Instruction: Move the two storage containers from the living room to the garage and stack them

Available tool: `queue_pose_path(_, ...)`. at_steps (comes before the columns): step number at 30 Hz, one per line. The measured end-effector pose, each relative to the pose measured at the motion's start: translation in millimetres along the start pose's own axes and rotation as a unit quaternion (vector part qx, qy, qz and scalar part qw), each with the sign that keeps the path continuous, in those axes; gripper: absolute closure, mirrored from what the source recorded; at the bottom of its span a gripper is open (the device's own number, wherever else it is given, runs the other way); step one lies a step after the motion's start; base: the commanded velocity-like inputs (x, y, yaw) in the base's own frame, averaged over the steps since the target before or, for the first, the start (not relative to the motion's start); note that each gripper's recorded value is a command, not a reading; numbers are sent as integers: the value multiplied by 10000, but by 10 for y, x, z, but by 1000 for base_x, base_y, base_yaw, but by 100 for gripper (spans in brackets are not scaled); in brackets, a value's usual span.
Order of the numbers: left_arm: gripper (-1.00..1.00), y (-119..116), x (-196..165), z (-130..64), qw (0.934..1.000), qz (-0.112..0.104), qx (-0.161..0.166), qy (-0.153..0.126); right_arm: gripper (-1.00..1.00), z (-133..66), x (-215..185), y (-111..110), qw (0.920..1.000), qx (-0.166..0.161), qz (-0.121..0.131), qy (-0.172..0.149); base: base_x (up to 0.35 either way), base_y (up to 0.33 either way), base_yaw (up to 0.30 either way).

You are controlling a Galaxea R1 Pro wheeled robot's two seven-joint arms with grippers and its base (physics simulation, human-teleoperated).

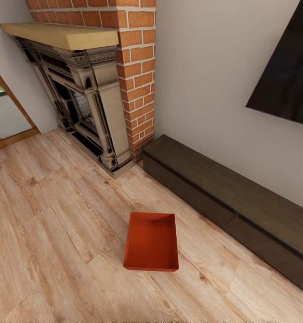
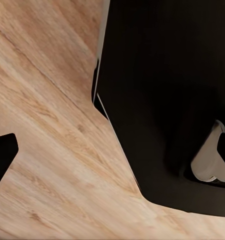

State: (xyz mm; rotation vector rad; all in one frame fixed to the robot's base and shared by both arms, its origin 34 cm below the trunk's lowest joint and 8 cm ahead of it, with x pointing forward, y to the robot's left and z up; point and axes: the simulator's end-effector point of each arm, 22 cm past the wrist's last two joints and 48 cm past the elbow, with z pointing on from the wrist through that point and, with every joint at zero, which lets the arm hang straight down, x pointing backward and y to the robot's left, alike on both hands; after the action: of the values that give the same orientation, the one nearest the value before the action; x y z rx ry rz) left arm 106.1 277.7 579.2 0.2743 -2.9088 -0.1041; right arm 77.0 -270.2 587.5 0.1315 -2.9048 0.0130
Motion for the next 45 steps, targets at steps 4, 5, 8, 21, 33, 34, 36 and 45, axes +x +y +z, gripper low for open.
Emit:
queue_pose_path(4,-100,4,25,5,10000,2,-7,31,-100,3,25,2,10000,-3,-3,32,0,0,0)
queue_pose_path(5,-100,5,31,6,10000,2,-8,39,-100,4,34,3,10000,-4,-4,41,0,0,0)
queue_pose_path(8,-100,9,50,9,10000,3,-12,62,-100,6,50,5,10000,-6,-2,63,0,0,0)
queue_pose_path(21,-100,24,128,23,9999,8,-31,160,-100,14,141,-6,9998,0,26,190,0,0,0)
queue_pose_path(33,-100,28,150,26,9998,10,-37,186,-100,15,169,-9,9997,2,42,227,0,0,0)
queue_pose_path(34,-100,28,150,26,9998,7,-37,187,-100,15,170,-10,9997,2,33,228,0,0,0)
queue_pose_path(36,-100,16,155,26,9998,-24,-31,193,-100,15,167,2,9997,-8,18,227,0,0,0)
queue_pose_path(45,-100,-49,222,21,9996,-33,29,261,-100,15,166,11,9997,-15,3,223,0,0,0)
